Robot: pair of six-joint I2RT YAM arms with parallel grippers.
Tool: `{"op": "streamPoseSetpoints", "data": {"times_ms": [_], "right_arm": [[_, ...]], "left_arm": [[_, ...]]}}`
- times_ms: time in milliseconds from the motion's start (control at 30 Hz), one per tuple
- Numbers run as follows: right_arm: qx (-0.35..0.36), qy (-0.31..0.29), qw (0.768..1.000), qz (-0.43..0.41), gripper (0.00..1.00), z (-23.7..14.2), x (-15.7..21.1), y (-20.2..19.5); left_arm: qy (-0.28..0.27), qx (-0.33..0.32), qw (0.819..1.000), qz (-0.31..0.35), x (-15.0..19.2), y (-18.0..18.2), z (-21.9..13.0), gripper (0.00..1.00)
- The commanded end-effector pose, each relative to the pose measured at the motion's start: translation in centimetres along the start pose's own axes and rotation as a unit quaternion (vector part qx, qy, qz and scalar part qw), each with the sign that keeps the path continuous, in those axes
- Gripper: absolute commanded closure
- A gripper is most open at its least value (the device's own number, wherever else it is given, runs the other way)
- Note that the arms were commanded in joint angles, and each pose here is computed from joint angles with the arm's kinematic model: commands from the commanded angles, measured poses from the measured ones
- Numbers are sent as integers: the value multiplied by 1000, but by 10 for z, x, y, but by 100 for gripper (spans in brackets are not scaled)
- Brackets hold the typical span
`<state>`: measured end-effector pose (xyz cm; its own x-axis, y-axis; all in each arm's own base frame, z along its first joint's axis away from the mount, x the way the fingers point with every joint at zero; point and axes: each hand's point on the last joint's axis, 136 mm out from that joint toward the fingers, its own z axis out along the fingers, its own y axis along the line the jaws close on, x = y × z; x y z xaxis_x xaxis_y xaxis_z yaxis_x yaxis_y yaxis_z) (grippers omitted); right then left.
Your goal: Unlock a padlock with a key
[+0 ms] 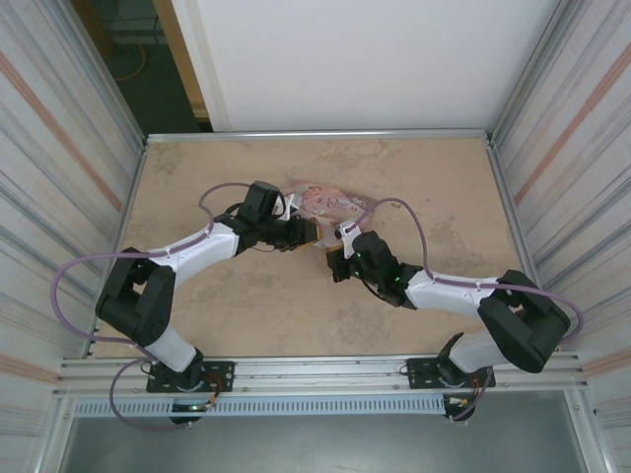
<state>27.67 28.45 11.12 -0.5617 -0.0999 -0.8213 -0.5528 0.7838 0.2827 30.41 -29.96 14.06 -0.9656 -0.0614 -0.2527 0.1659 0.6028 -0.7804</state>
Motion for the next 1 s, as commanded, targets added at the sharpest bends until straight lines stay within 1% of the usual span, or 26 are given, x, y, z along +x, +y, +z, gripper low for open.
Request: {"op": "streamPoseSetpoints", "data": {"times_ms": [0,967], "right_arm": [[2,-4,1000,21,100,4,-5,-3],[-16,-20,999,44,100,13,-22,3]], "left_arm": [[-22,58,997,39,-9,-38,-16,92],[-20,54,998,34,-6,-31,-12,92]]}}
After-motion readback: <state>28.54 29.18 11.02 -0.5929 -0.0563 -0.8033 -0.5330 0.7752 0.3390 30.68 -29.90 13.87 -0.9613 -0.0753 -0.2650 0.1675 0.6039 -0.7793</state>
